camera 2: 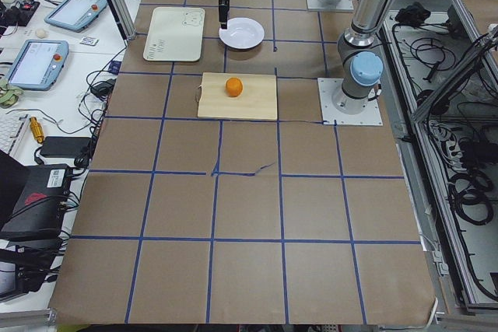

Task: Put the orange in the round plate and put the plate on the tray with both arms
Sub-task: 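Lower the left gripper over the orange on the bamboo board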

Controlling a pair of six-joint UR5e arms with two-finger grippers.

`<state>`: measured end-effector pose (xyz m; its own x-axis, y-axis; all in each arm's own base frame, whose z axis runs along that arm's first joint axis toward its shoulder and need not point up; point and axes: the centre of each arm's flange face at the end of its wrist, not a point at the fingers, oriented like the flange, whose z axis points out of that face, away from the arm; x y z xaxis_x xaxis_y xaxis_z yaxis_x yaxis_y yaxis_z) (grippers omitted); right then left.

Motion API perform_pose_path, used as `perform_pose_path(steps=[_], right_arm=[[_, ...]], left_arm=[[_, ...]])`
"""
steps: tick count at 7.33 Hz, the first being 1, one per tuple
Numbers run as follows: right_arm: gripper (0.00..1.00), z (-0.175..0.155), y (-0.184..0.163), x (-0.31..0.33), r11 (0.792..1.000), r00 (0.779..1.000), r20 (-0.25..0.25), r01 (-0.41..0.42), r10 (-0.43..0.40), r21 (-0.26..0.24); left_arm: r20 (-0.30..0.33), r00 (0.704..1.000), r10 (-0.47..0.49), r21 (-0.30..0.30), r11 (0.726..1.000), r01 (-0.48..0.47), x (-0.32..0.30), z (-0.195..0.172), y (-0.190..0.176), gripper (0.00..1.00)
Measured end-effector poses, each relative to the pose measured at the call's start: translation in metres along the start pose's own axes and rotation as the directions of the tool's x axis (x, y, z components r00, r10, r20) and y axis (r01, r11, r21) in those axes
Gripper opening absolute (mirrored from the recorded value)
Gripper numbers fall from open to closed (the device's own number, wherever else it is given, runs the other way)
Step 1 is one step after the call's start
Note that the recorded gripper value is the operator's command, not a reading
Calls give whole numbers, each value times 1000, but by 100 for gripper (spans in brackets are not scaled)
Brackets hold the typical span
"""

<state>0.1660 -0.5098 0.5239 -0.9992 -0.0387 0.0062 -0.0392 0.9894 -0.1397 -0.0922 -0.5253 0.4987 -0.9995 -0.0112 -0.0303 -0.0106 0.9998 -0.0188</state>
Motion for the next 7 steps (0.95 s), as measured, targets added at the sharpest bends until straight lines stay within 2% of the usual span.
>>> perform_pose_path(steps=[4, 5, 7], right_arm=[[100, 1, 0, 0, 1000, 1000, 0, 10, -10, 1], [100, 1, -1, 0, 1000, 1000, 2, 15, -15, 5], [100, 1, -1, -1, 1000, 1000, 8, 25, -25, 7]], left_arm=[[-5, 1000, 1, -50, 999, -1, 0, 38, -3, 100], [-4, 1000, -10, -72, 997, 10, -6, 55, -4, 100], [-3, 997, -76, -109, 991, 76, -40, 112, -12, 100]])
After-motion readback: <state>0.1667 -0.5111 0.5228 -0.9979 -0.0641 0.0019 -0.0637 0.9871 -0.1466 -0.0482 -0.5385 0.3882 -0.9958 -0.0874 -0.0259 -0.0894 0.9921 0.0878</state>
